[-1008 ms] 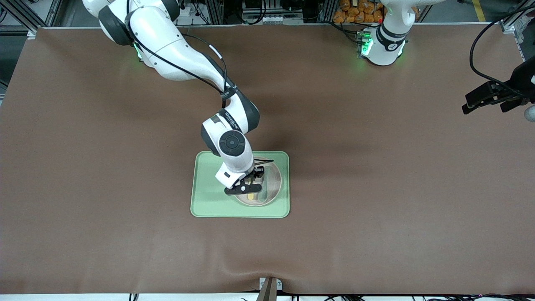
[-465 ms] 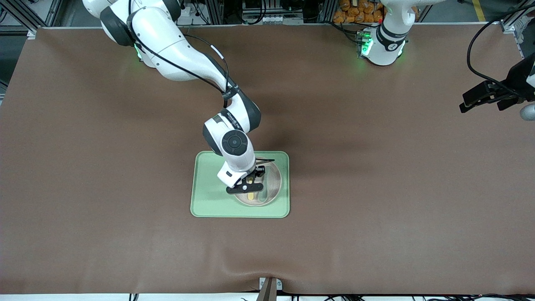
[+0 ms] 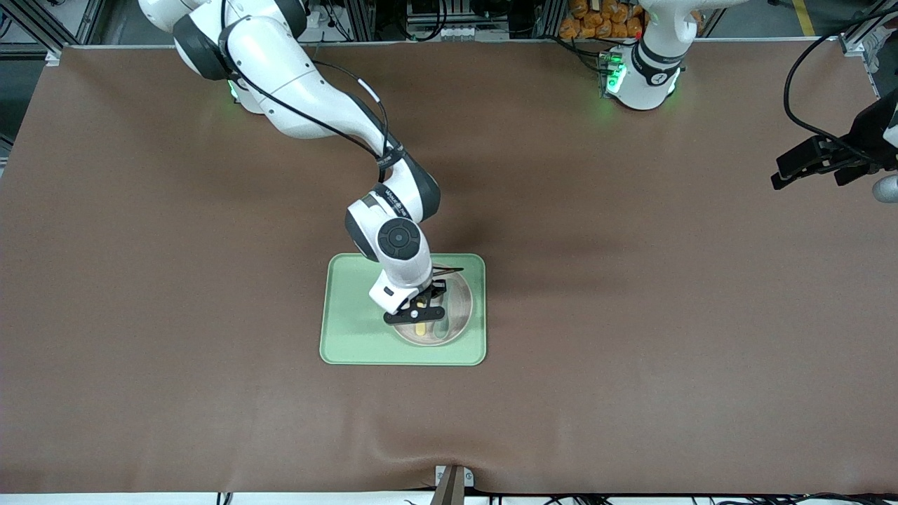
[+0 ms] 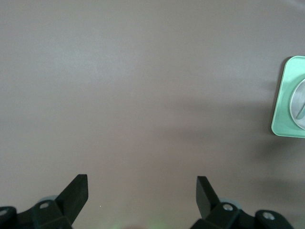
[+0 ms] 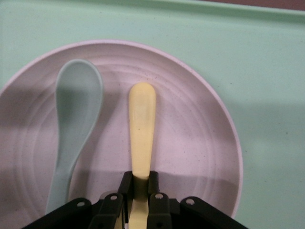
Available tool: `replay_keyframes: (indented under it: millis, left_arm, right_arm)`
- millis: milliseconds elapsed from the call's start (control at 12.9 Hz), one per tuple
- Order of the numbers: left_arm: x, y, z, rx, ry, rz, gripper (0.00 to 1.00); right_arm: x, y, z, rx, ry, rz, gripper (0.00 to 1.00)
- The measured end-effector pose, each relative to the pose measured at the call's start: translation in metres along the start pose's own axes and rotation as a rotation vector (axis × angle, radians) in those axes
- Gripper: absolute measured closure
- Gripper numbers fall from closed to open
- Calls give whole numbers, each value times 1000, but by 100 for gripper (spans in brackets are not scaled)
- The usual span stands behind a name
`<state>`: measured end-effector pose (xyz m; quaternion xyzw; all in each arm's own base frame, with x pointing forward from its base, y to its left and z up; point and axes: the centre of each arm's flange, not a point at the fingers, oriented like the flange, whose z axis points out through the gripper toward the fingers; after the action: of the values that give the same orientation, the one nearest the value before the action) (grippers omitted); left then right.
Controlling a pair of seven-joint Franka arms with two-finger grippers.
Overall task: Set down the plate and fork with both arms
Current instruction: 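Grasp the yellow fork with the right gripper, then move the fork off the plate and set it on the tray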
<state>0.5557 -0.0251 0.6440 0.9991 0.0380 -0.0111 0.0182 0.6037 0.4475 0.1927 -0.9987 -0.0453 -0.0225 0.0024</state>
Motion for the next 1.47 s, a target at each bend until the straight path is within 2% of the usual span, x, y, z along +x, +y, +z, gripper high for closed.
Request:
replay_keyframes:
  millis: [78, 388, 620, 776, 1008, 1241, 1396, 1473]
  left_arm:
    - [0, 0, 0, 0, 0, 0, 0]
    - [0, 0, 0, 0, 0, 0, 0]
    - [0, 1, 0, 0, 0, 1, 0]
    - [0, 1, 0, 0, 1, 2, 0]
    - [0, 2, 0, 0, 1, 3, 0]
    - [0, 2, 0, 0, 1, 4, 0]
    - [0, 3, 0, 0, 1, 6, 0]
    - [0, 3, 0, 0, 1, 7, 0]
  right_arm:
    - [0, 0, 0, 0, 1, 0, 85]
    - [6, 2, -7, -1, 11, 6, 85]
    - [17, 14, -18, -15, -3, 39, 85]
    - [31, 36, -29, -6, -20, 91, 85]
    - [55, 82, -64, 43, -50, 172, 85]
    - [65, 121, -85, 43, -79, 159, 85]
    - [62, 143, -79, 37, -98, 144, 85]
    - [59, 151, -73, 39, -92, 141, 85]
